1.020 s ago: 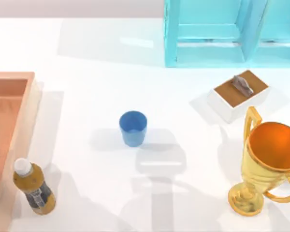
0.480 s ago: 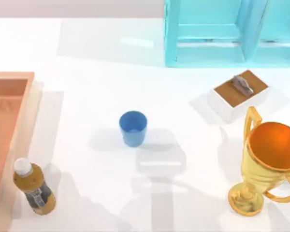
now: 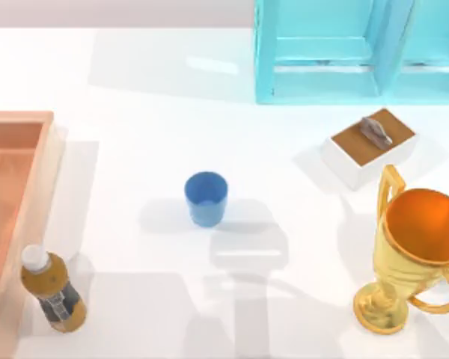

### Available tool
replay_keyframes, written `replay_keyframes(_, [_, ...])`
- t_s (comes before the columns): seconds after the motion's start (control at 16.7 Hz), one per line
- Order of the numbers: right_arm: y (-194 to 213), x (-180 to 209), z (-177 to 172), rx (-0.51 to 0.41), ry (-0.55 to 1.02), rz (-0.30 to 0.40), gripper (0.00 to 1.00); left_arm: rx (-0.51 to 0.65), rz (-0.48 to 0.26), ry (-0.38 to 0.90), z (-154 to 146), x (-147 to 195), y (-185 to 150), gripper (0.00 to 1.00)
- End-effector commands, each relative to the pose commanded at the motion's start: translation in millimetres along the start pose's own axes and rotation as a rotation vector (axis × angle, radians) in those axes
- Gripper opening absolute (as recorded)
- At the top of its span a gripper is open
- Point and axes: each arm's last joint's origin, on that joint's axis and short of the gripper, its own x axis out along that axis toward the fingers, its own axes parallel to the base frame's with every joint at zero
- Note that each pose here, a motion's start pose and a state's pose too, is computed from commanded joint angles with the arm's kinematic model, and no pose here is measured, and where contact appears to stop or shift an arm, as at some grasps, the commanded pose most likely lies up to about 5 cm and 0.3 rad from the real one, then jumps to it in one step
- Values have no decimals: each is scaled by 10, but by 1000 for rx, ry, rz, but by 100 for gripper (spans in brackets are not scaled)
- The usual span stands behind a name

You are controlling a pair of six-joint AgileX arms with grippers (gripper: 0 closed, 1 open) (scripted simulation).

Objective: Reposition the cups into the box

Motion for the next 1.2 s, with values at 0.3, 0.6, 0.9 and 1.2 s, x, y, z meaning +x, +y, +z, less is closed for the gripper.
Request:
replay_keyframes(0.3, [0,0,0,0,0,0,100,1,2,-6,-52,-212,-26,100])
replay_keyframes(0.6, [0,0,0,0,0,0,100,15,1,0,66,-203,-67,100])
replay_keyframes(0.9, [0,0,0,0,0,0,100,145,13,8,780,-131,-663,100])
replay_keyframes(1.2, [0,0,0,0,0,0,100,369,36,-3,1342,165,-2179,100])
